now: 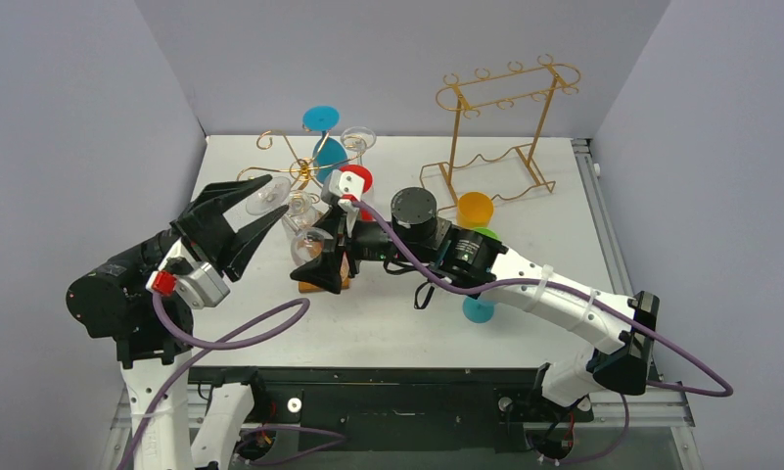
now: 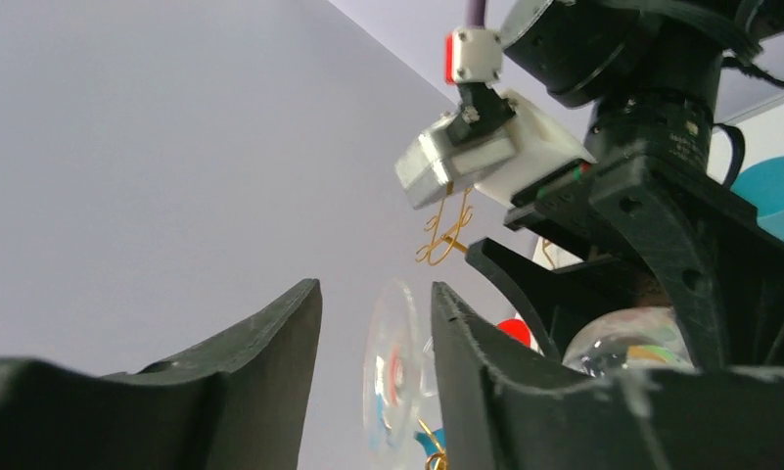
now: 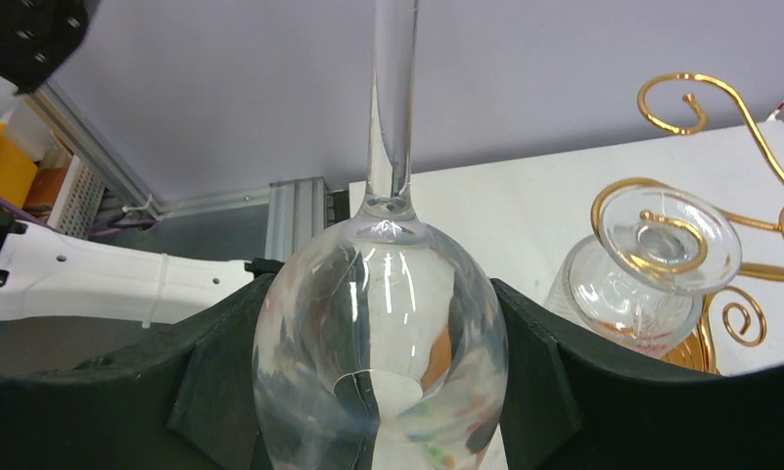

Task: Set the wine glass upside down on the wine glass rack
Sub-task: Pick up the wine glass at the center of the board, then adjust the wine rack at the center of the board.

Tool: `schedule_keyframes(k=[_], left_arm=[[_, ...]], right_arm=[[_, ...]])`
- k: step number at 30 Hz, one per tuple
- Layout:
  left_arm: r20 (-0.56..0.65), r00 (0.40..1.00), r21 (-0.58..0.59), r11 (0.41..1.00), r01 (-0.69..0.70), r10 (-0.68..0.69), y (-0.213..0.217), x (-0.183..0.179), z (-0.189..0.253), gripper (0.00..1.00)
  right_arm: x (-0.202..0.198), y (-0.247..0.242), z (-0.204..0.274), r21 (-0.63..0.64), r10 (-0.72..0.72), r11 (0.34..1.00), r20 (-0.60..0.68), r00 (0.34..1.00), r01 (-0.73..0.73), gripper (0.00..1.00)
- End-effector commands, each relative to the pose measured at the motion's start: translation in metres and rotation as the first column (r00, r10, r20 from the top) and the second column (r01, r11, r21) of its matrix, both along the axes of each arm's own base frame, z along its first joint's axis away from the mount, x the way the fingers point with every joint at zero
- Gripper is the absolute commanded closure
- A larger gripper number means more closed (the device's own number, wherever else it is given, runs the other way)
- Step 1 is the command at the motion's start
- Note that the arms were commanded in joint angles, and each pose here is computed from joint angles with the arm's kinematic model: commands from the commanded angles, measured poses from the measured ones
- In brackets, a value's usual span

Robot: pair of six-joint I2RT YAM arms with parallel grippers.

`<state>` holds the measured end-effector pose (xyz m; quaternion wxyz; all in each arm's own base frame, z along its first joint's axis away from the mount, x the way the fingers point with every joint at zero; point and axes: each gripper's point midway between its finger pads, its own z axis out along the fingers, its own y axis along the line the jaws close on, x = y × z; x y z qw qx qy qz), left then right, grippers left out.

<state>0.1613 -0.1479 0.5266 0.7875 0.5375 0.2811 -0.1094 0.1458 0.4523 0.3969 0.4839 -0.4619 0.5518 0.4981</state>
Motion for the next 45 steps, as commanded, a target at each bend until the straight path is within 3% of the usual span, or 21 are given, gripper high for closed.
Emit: schedule_keyframes(k=[1,4,6,14,19,25,34,45], left_arm=[[0.013,0.999,-0.063,0.997,-0.033,0.034,0.004,0.000,0.015,0.47],[-0.051,0.997,-0.065,0.996,-0.063,0.060,0.008,0.010,0.010,0.24],[-0.091,0.993,-0.045,0.995,-0.084,0.079,0.009,0.018,0.004,0.16],[-0.344,0.916,0.047,0.978,-0.203,0.206,0.027,0.070,-0.038,0.09],[-0.454,0.839,0.158,0.954,-0.256,0.300,0.048,0.101,-0.069,0.15],[-0.587,0.729,0.233,0.936,-0.263,0.351,0.074,0.132,-0.097,0.31],[-0.599,0.687,0.267,0.911,-0.314,0.412,0.091,0.144,-0.108,0.53],[-0.603,0.596,0.196,0.823,-0.534,0.531,0.125,0.168,-0.109,0.64]], right_arm=[[0.005,-0.019,0.020,0.060,-0.025,0.998,0.024,0.999,0.023,0.87],[0.019,-0.034,0.024,0.076,-0.084,0.994,0.022,0.996,0.082,0.96],[0.027,-0.048,0.029,0.092,-0.118,0.989,0.020,0.993,0.116,1.00],[0.045,-0.107,0.023,0.065,-0.285,0.958,0.091,0.954,0.280,1.00],[0.046,-0.138,0.022,0.075,-0.342,0.939,0.099,0.934,0.336,1.00],[0.042,-0.150,0.021,0.077,-0.360,0.932,0.094,0.928,0.353,1.00],[0.043,-0.144,0.018,0.078,-0.355,0.933,0.049,0.933,0.351,1.00],[0.077,-0.108,0.016,0.074,-0.396,0.915,-0.037,0.918,0.397,1.00]])
